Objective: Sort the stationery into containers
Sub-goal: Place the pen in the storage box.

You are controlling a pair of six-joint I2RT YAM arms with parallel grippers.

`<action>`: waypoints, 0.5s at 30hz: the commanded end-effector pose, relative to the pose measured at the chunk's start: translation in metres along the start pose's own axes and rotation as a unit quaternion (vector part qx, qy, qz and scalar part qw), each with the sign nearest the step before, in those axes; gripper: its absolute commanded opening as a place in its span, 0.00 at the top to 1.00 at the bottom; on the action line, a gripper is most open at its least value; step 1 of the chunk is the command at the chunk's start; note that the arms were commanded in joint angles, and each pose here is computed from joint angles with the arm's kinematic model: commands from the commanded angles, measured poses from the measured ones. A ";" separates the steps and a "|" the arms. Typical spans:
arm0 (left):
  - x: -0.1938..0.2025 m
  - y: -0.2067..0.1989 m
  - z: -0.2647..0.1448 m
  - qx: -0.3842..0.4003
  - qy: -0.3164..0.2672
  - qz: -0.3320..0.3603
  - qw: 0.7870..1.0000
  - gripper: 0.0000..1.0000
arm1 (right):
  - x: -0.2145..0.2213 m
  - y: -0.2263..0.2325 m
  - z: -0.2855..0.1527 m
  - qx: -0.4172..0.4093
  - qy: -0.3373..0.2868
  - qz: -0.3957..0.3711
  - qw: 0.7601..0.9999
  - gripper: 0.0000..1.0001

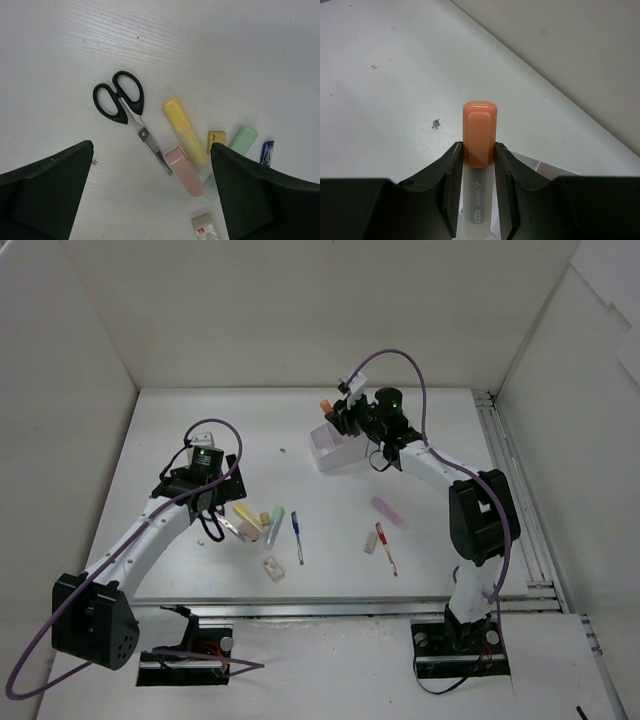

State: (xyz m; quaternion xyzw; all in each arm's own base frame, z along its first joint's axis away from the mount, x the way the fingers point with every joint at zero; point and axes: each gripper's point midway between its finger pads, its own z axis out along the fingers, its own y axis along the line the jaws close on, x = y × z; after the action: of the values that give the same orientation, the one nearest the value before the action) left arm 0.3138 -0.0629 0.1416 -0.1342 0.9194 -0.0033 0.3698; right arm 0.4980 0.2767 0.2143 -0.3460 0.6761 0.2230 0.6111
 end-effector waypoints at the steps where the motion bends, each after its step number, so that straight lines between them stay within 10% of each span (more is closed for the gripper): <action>1: -0.027 -0.008 0.001 0.009 -0.022 -0.009 1.000 0.01 | -0.056 0.004 0.008 -0.045 -0.090 -0.048 0.994 1.00; 15: -0.029 -0.006 0.019 -0.002 -0.004 -0.011 1.000 0.00 | -0.006 -0.029 0.034 -0.014 -0.067 -0.032 0.997 0.98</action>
State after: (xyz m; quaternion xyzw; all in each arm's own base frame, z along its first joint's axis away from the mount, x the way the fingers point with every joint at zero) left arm 0.3297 -0.0591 0.1205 -0.1442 0.9317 0.0062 0.3335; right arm 0.5220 0.2833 0.1583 -0.3575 0.6845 0.2510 0.5837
